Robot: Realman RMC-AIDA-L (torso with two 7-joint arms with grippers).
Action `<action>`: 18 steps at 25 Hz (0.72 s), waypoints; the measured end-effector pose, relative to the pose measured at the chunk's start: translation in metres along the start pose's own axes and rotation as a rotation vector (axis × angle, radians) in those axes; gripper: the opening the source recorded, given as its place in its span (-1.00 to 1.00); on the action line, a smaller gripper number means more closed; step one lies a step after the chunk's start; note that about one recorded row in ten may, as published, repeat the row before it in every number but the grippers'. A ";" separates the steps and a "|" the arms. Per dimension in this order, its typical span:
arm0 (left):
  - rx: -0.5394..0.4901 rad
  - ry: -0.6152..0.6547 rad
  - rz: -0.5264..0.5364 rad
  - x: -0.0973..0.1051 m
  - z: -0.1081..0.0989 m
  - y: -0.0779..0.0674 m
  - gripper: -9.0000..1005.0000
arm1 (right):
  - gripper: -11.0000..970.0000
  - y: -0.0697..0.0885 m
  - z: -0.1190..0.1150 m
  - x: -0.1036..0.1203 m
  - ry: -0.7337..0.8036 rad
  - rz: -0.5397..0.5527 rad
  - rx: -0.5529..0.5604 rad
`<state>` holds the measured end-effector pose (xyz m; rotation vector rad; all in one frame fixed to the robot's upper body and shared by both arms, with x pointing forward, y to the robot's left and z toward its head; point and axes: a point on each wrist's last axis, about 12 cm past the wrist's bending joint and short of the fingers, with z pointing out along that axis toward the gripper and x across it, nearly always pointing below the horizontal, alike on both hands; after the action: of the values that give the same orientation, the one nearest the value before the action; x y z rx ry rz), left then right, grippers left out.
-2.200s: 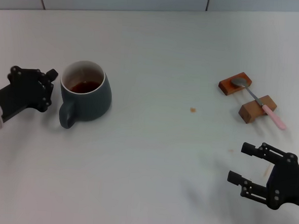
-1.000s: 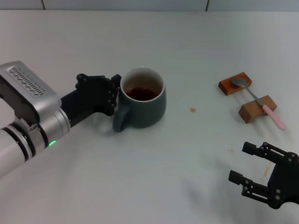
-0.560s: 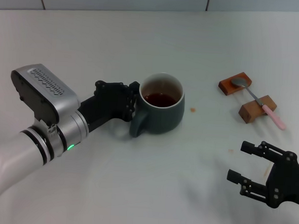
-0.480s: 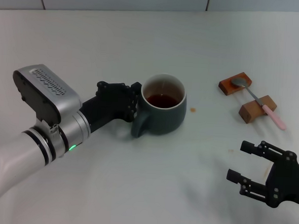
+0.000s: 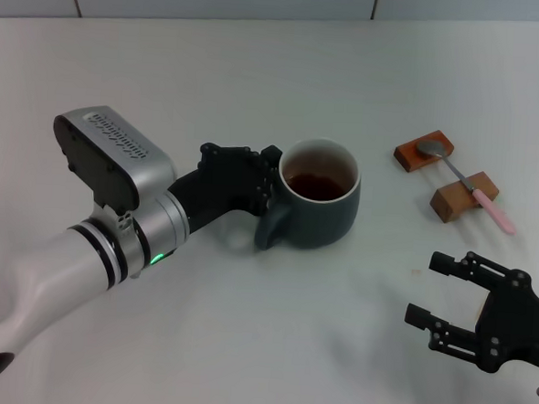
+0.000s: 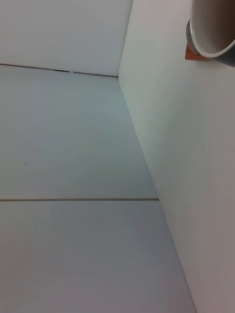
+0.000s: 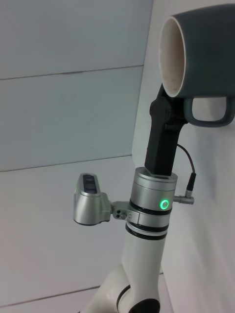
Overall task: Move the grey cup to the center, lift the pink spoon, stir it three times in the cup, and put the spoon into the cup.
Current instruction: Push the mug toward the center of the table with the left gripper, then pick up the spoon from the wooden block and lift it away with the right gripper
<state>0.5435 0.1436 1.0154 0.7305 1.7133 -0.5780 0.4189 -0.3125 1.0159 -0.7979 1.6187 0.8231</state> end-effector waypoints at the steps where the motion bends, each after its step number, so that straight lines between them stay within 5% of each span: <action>1: 0.001 0.001 0.000 0.000 0.000 0.000 -0.89 | 0.56 0.000 0.000 0.000 0.000 0.000 -0.001; 4: -0.010 -0.004 -0.011 0.000 0.000 0.000 -0.88 | 0.55 0.000 0.000 0.000 0.000 -0.001 -0.002; 11: -0.114 -0.204 -0.124 -0.003 -0.039 0.036 -0.87 | 0.55 0.000 0.000 0.000 -0.004 0.001 0.003; 13: -0.062 -0.299 -0.159 -0.006 -0.068 0.053 -0.87 | 0.55 0.000 0.000 0.000 -0.006 0.001 0.002; 18: 0.069 -0.399 -0.152 -0.010 -0.112 0.057 -0.87 | 0.56 -0.001 -0.001 -0.001 -0.011 0.000 0.010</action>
<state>0.5124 0.2595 1.0524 0.4939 1.3884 -0.8321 0.4197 -0.3136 1.0171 -0.7854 1.6119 0.8172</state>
